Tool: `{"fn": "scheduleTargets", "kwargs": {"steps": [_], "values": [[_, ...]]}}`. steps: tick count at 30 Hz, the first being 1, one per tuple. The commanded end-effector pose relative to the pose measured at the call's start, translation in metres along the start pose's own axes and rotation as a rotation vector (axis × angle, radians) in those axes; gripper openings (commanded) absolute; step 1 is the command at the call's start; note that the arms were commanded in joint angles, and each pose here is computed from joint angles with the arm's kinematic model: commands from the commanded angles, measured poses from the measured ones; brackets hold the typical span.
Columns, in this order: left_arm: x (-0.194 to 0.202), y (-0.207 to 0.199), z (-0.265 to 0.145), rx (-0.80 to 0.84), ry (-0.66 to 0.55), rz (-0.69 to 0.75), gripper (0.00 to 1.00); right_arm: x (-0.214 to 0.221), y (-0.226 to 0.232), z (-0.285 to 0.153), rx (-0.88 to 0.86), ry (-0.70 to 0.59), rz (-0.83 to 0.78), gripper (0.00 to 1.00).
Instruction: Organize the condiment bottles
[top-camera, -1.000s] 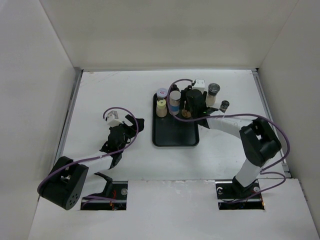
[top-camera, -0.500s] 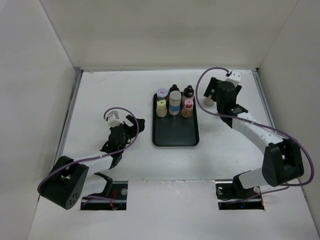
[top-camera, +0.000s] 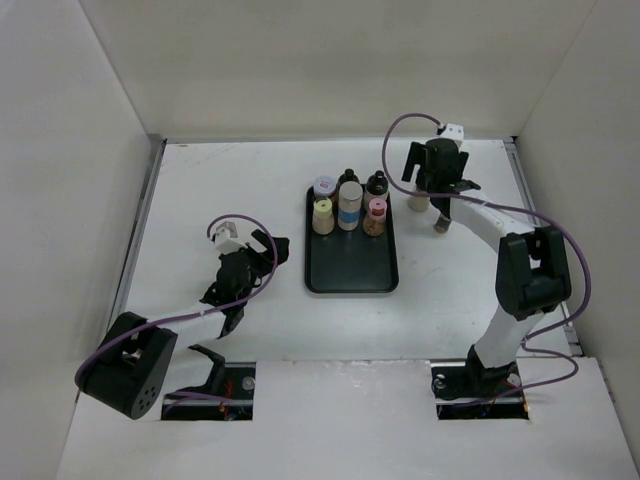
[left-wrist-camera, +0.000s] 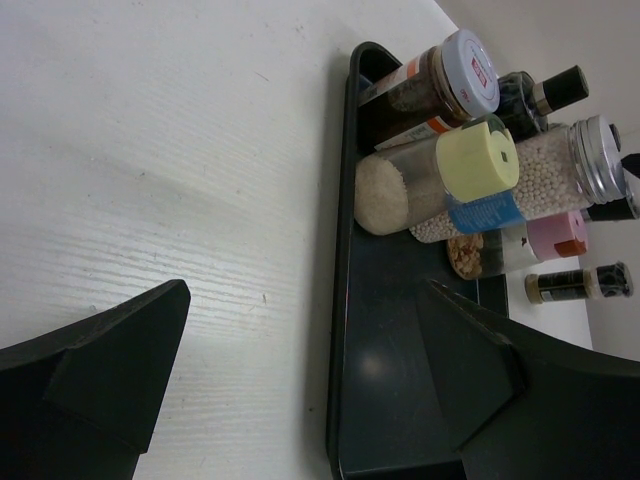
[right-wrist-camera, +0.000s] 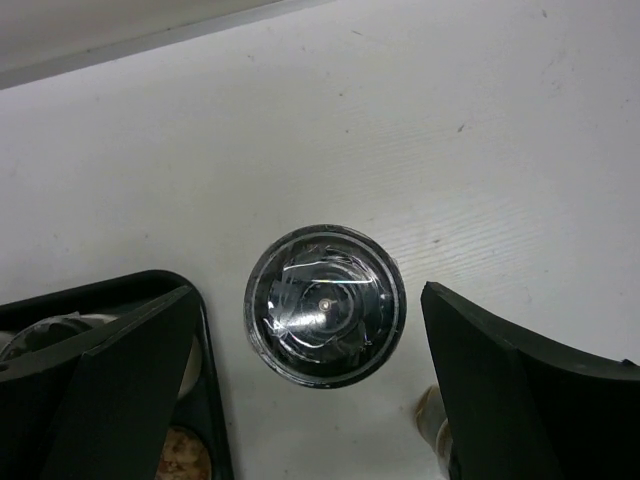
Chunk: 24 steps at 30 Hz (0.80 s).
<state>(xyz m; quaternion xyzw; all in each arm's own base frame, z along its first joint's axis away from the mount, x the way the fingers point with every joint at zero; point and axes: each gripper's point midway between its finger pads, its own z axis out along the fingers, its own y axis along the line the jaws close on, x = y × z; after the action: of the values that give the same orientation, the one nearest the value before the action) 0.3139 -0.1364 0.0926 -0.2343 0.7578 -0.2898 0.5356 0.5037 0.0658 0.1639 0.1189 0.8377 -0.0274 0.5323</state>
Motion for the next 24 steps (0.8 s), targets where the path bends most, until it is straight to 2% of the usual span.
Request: {"fn": "scheduleTargets", "kwargs": {"steps": [1, 3, 6, 9, 12, 19, 24], "values": [[-0.012, -0.013, 0.002, 0.042, -0.043, -0.003, 1.0, -0.009, 0.003, 0.01, -0.009, 0.0, -0.015, 1.0], [-0.012, -0.015, 0.002, 0.048, -0.043, -0.003, 1.0, -0.004, 0.003, 0.018, -0.001, 0.013, -0.023, 0.98], [-0.013, -0.015, 0.001, 0.047, -0.049, -0.002, 1.0, 0.001, 0.007, 0.026, 0.001, 0.023, -0.03, 0.89], [-0.013, -0.013, 0.003, 0.041, -0.046, -0.003, 1.0, -0.004, 0.008, 0.028, 0.003, 0.014, -0.027, 0.73], [-0.015, -0.014, 0.001, 0.043, -0.053, -0.003, 1.0, -0.02, 0.002, 0.02, 0.033, -0.034, -0.008, 0.63], [-0.015, -0.014, 0.001, 0.043, -0.053, -0.002, 1.0, -0.087, 0.012, -0.059, -0.022, -0.237, 0.04, 0.61], [-0.016, -0.013, 0.001, 0.045, -0.053, -0.005, 1.0, -0.08, 0.029, -0.134, -0.144, -0.288, 0.058, 0.61]]}}
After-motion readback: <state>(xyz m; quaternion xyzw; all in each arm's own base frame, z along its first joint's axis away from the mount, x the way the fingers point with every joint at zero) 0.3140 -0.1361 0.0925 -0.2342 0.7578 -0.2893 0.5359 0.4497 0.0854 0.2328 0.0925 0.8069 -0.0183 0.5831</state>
